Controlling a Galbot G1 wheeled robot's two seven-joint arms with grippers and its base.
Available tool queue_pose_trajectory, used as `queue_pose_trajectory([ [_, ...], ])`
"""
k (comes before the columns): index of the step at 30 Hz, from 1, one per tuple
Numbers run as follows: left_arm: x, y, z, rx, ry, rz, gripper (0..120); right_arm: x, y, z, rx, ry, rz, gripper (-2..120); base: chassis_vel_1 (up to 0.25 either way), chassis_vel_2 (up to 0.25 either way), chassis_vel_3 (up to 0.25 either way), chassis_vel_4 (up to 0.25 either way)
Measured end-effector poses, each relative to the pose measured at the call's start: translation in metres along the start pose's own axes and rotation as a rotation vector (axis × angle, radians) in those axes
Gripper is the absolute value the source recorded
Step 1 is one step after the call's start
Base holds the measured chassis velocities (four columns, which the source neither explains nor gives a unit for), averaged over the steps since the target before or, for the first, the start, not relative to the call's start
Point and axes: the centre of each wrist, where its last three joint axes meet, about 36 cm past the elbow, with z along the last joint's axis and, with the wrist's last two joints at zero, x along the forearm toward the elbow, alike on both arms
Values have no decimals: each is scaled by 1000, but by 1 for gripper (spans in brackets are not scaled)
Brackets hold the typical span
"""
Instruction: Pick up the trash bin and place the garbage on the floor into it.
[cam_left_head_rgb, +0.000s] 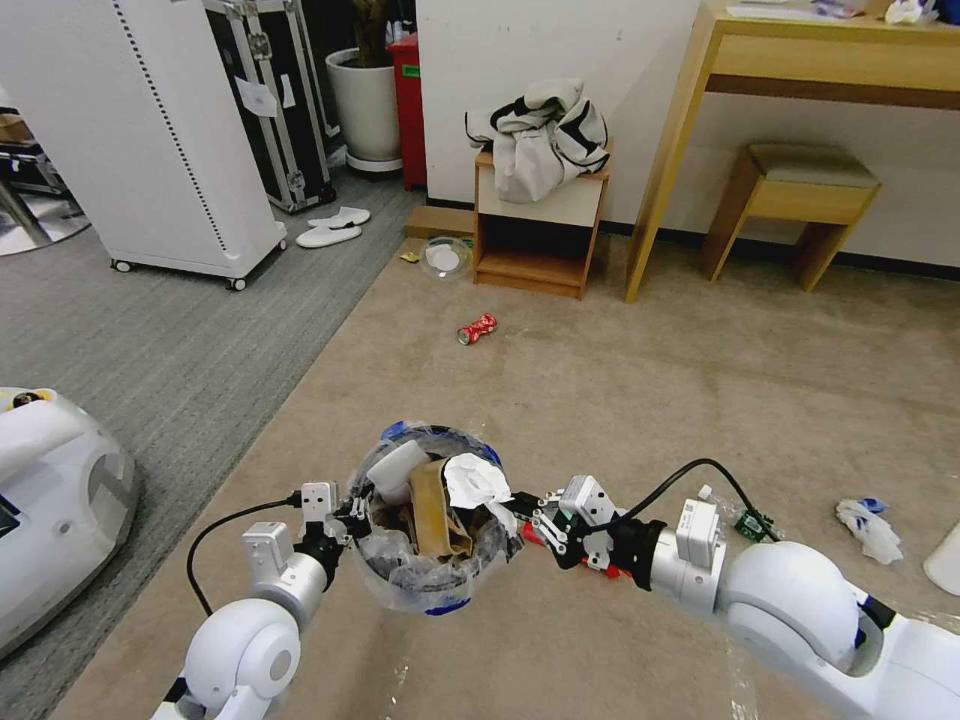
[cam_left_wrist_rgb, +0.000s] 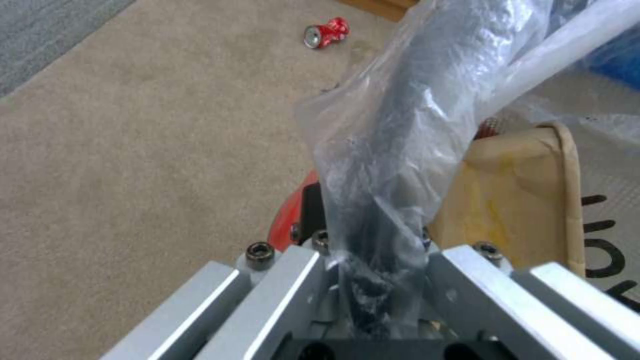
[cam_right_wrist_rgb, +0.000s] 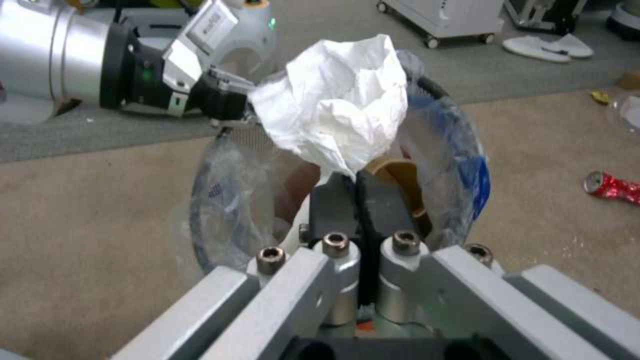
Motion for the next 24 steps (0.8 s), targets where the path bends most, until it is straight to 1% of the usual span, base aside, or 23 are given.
queue_pose_trajectory([
  [1, 0, 0, 0, 1, 0, 1, 1, 0, 0, 1, -1, 2, 1, 1, 0, 0, 0, 0],
  [2, 0, 0, 0, 1, 0, 2, 1, 0, 0, 1, -3, 4, 3, 7, 0, 0, 0, 0],
  [3, 0, 0, 0, 1, 0, 2, 1, 0, 0, 1, -3, 4, 3, 7, 0, 0, 0, 0],
  [4, 1, -1, -1, 1, -1, 3, 1, -1, 0, 2, -4, 6, 4, 13, 0, 0, 0, 0],
  [5, 1, -1, -1, 1, -1, 3, 1, -1, 0, 2, -4, 6, 4, 13, 0, 0, 0, 0],
  [6, 1, 0, -1, 0, -1, 3, 1, -1, 1, 2, -5, 7, 5, 20, 0, 0, 0, 0],
  [7, 1, 0, -1, 0, -1, 3, 1, -1, 1, 2, -6, 7, 6, 23, 0, 0, 0, 0],
  [8, 1, 0, -1, 0, -1, 3, 1, -1, 1, 2, -6, 7, 6, 23, 0, 0, 0, 0],
  [9, 1, 0, -1, 0, -1, 3, 1, -1, 1, 3, -7, 9, 8, 30, 0, 0, 0, 0],
  [10, 1, 0, -1, 0, -1, 3, 1, -1, 1, 3, -7, 9, 8, 30, 0, 0, 0, 0],
  [13, 1, 0, -2, 0, -2, 4, 1, -1, 1, 3, -8, 12, 10, 46, 0, 0, 0, 0],
  [14, 1, 0, -2, 0, -2, 4, 1, -1, 1, 3, -8, 12, 10, 46, 0, 0, 0, 0],
  [15, 2, 0, -2, 1, -2, 5, 1, -1, 1, 3, -8, 13, 11, 51, 0, 0, 0, 0],
  [16, 2, 0, -2, 1, -2, 5, 1, -1, 1, 3, -8, 13, 11, 51, 0, 0, 0, 0],
  [18, 2, -1, -2, 2, -3, 6, 1, -1, 1, 3, -9, 12, 11, 63, 0, 0, 0, 0],
  [19, 2, -1, -2, 2, -3, 6, 1, -1, 1, 3, -9, 12, 11, 63, 0, 0, 0, 0],
  [20, 2, -1, -2, 2, -3, 6, 1, -1, 1, 3, -9, 12, 11, 70, 0, 0, 0, 0],
  [21, 2, -1, -2, 2, -3, 6, 1, -1, 1, 3, -9, 12, 11, 70, 0, 0, 0, 0],
  [23, 3, -1, -1, 5, -1, 7, 1, -1, 1, 2, -9, 13, 10, 83, 0, 0, 0, 0],
  [24, 3, -1, -1, 5, -1, 7, 1, -1, 1, 2, -9, 13, 10, 83, 0, 0, 0, 0],
])
